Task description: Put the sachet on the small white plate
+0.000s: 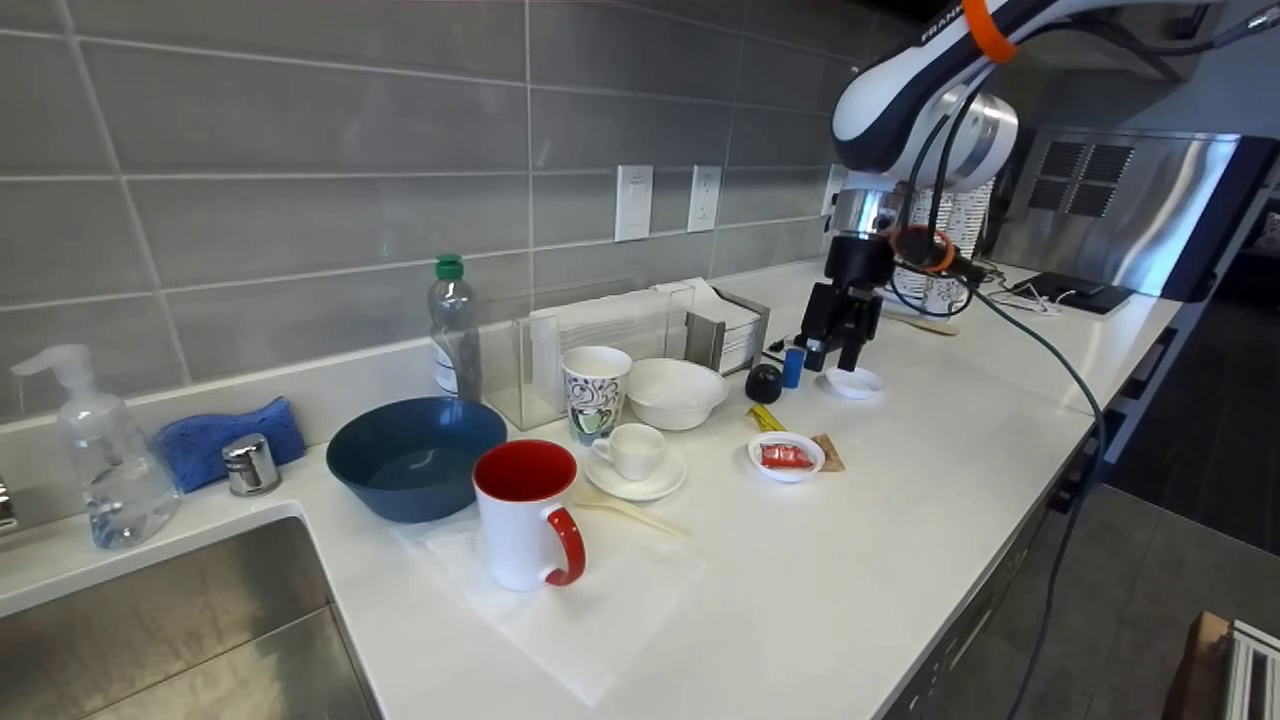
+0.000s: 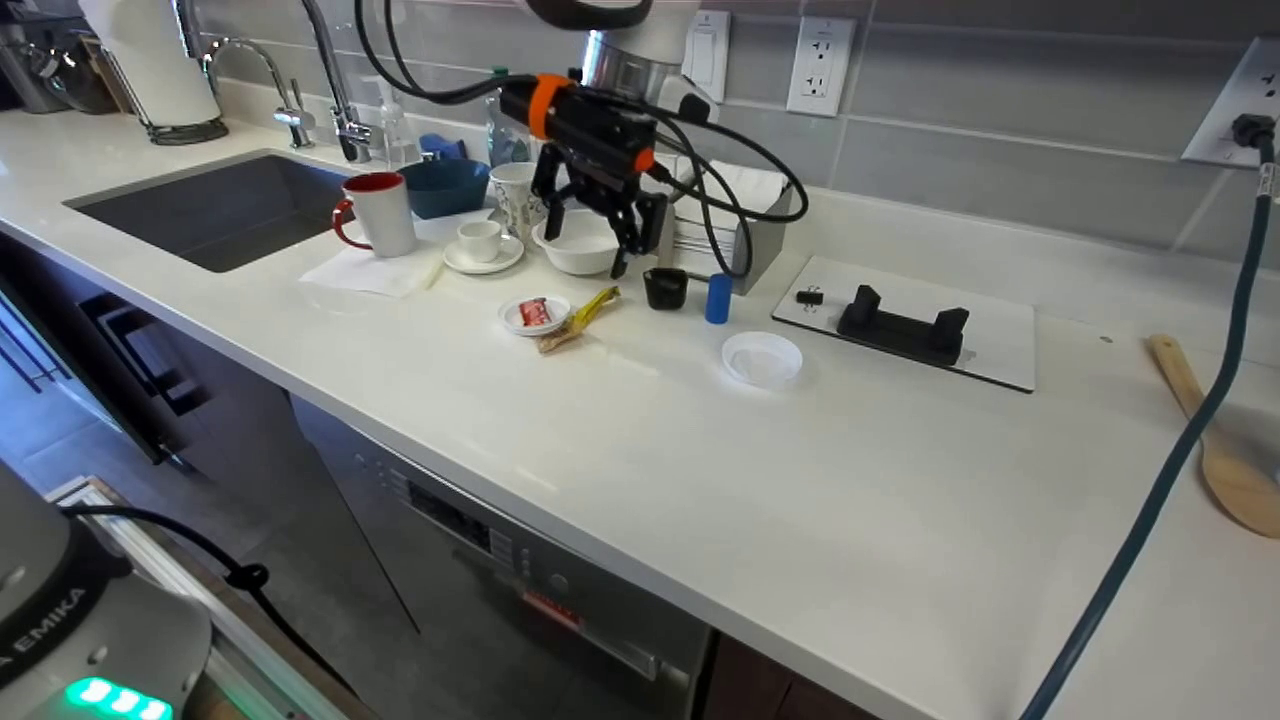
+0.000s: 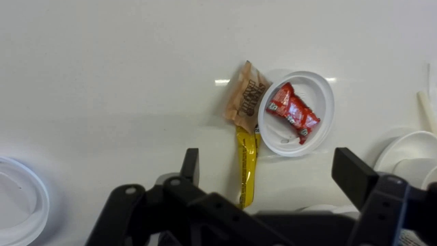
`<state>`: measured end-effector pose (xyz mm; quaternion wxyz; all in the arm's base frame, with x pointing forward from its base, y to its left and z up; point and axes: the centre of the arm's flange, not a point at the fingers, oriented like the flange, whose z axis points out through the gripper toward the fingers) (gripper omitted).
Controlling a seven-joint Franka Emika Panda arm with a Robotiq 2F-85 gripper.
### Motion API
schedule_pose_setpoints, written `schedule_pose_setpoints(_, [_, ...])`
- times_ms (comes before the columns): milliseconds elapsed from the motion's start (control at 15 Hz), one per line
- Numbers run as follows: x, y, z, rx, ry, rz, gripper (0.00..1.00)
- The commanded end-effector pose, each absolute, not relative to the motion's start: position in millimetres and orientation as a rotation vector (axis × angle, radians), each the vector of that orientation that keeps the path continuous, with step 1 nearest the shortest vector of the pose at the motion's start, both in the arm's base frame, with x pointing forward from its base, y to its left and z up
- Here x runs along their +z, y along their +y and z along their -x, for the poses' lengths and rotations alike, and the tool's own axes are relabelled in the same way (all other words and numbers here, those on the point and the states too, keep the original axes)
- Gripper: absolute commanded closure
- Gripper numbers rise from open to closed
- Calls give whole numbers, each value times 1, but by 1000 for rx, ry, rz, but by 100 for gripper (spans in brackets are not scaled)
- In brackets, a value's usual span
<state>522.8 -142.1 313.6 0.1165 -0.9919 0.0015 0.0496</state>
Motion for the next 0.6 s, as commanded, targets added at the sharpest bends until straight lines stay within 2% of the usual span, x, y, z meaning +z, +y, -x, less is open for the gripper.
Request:
schedule_pose_setpoints(0, [310, -144, -525, 149, 6, 2904, 0])
schedule_pose_setpoints(267, [313, -139, -531, 110, 3, 2930, 0])
schedule_pose_setpoints(533, [292, -145, -529, 200, -66, 2909, 0])
